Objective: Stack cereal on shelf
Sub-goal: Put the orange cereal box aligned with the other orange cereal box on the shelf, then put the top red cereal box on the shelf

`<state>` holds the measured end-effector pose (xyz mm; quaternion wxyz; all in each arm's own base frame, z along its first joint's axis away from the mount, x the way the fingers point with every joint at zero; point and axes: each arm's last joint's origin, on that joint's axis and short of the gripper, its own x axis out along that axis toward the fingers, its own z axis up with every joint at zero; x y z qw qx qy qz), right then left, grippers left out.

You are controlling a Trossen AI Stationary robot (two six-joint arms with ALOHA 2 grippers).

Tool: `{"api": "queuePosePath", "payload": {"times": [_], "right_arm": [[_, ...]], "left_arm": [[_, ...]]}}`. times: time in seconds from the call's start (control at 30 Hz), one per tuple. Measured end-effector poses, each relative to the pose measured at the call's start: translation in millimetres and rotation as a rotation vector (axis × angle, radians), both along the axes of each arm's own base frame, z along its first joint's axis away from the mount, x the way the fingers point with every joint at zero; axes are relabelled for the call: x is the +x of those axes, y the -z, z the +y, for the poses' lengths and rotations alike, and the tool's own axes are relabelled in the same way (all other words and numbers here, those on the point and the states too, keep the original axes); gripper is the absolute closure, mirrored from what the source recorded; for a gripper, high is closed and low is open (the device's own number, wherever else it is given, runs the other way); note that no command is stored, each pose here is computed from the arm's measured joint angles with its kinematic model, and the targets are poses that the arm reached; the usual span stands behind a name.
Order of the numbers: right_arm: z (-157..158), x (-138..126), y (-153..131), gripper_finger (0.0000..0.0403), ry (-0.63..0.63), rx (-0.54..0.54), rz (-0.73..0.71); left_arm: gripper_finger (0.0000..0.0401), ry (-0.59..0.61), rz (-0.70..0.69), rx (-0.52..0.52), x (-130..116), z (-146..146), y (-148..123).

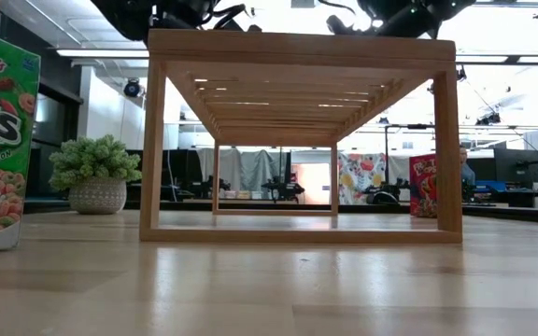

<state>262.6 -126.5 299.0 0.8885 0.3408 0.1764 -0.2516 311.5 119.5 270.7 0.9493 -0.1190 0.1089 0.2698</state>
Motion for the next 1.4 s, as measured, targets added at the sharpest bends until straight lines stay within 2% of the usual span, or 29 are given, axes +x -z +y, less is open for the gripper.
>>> {"api": "queuePosePath", "payload": {"times": [0.2,0.47,0.63,0.77,0.87,1.03,1.17,1.23,1.4], "right_arm": [[-1,1,-10,0.0403,-0.010,-0.031,-0.006],[0,-3,-13,0.0403,-0.021,-0.026,0.069],[2,-9,-14,0.0403,-0.014,-0.047,0.119],[4,-30,-22,0.0403,0.046,-0.110,0.194],[9,-53,-31,0.0403,0.110,-0.140,0.260],[13,-86,-35,0.0396,0.259,-0.098,0.360],[0,-101,-26,0.0337,0.299,-0.035,0.464],[-12,-107,-19,0.0287,0.312,0.006,0.531],[-38,-119,1,0.0144,0.349,0.093,0.698]], "left_arm": [[0.0401,-0.028,-0.008,0.004,0,-1,-1],[0.0401,-0.042,-0.014,0.009,-1,2,-2],[0.0401,-0.032,0.026,0.073,-3,3,-4],[0.0401,-0.057,0.048,0.082,-22,9,-18],[0.0401,-0.007,0.065,0.090,-49,11,-37],[0.0401,0.068,-0.023,0.070,-99,7,-74],[0.0401,0.058,-0.105,0.084,-125,-3,-94],[0.0401,0.055,-0.140,0.108,-134,-7,-102],[0.0400,0.049,-0.182,0.094,-142,-13,-108]]}}
